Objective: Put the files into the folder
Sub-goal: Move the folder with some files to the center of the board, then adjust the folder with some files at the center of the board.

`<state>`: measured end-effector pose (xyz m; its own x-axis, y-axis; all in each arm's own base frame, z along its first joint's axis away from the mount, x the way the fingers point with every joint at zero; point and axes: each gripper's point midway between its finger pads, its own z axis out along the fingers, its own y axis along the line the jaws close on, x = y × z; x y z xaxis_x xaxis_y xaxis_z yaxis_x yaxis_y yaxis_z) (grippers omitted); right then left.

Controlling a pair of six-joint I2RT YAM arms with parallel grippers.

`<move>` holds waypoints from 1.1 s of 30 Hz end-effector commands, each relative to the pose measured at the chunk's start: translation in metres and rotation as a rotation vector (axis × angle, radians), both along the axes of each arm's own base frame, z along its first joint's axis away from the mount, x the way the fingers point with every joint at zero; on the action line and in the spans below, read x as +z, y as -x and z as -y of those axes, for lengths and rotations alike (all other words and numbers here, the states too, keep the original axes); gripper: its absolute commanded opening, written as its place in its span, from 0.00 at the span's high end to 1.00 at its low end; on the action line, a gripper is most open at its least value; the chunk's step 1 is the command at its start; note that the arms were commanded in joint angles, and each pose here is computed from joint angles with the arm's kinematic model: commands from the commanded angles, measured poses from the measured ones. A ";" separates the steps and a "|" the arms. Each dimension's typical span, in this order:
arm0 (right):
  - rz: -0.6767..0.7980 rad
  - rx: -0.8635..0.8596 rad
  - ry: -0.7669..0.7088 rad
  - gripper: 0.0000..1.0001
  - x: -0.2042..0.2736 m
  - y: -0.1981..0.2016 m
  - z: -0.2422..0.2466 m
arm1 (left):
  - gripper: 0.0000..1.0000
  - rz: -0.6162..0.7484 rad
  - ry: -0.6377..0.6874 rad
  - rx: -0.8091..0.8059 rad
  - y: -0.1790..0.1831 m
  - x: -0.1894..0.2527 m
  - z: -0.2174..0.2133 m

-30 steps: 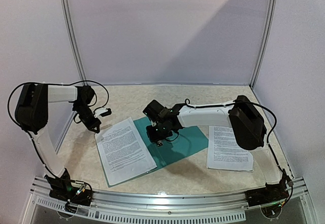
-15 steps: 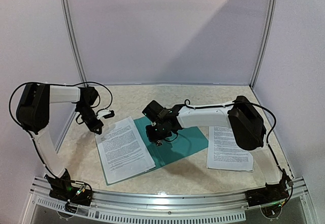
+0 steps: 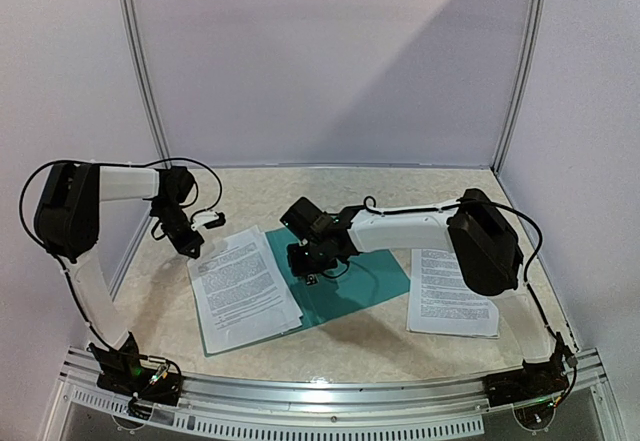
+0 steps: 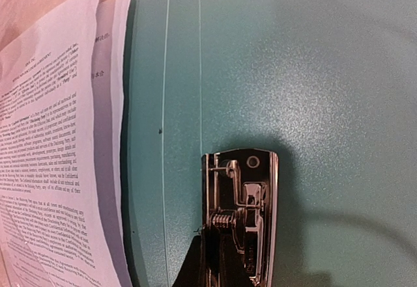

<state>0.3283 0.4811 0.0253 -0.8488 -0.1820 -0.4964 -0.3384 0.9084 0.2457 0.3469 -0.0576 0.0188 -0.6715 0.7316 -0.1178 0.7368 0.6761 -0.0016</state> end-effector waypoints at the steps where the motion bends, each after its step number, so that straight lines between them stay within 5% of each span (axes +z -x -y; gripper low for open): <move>1: -0.030 -0.030 0.051 0.96 -0.028 -0.002 0.016 | 0.96 0.036 -0.035 -0.028 -0.013 0.003 -0.001; 14: 0.056 0.070 -0.048 0.75 0.040 -0.007 -0.006 | 0.50 0.221 -0.181 -0.010 -0.049 0.061 -0.025; 26: -0.043 0.275 -0.230 0.67 0.067 0.043 -0.022 | 0.40 0.159 0.031 -0.359 0.103 0.044 0.016; 33: -0.162 0.226 -0.227 0.67 0.026 0.067 -0.009 | 0.34 0.237 0.029 -0.437 0.135 0.018 0.030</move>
<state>0.2800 0.4943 0.0638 -0.8364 -0.2832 -0.4692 -0.5027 0.7376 0.4509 0.2087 -0.0706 0.0378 -0.3428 0.9218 -0.1808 0.9240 0.3656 0.1119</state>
